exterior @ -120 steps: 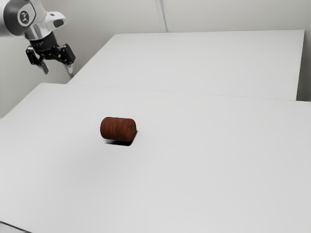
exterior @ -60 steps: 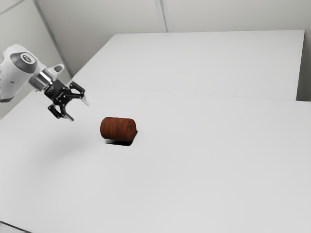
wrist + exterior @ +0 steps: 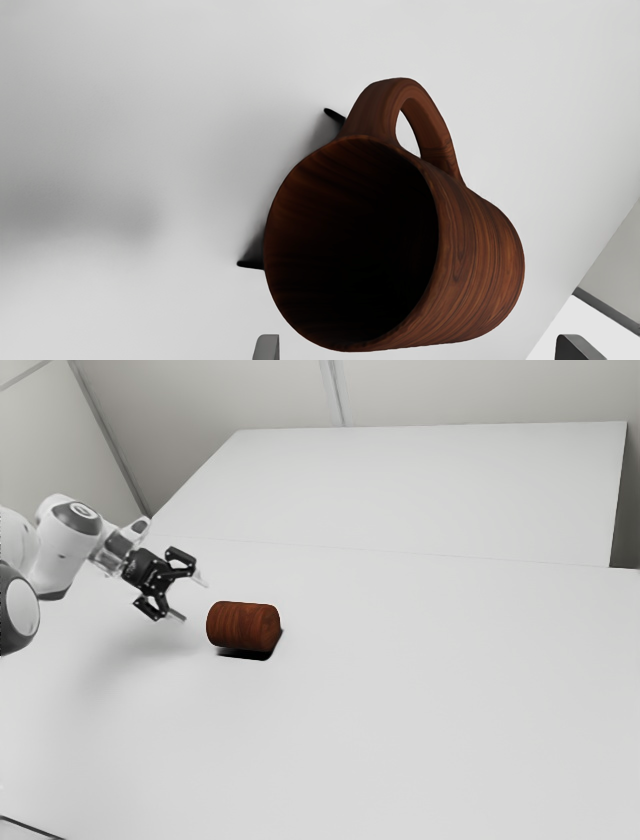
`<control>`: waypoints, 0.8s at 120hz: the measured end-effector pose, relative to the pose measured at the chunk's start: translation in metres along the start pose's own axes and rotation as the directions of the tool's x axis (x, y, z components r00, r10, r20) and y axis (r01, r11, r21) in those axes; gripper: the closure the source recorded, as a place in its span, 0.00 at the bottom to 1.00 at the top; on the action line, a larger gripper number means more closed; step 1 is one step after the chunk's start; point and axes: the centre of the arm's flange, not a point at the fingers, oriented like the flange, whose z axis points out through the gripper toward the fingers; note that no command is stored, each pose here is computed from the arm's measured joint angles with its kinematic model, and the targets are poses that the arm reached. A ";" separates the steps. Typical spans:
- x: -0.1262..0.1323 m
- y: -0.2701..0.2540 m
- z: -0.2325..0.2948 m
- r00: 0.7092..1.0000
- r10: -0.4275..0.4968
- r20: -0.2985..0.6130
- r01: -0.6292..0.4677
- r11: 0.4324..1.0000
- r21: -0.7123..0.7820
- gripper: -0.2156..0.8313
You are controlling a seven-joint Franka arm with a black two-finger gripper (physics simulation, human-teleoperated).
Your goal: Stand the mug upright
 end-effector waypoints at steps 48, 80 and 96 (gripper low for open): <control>0.023 0.003 0.042 0.998 0.052 0.022 -0.049 0.992 -0.113 0.21; 0.025 0.008 0.060 0.997 0.066 0.031 -0.059 0.981 -0.186 0.35; 0.026 0.007 0.063 0.997 0.068 0.033 -0.061 0.980 -0.189 0.67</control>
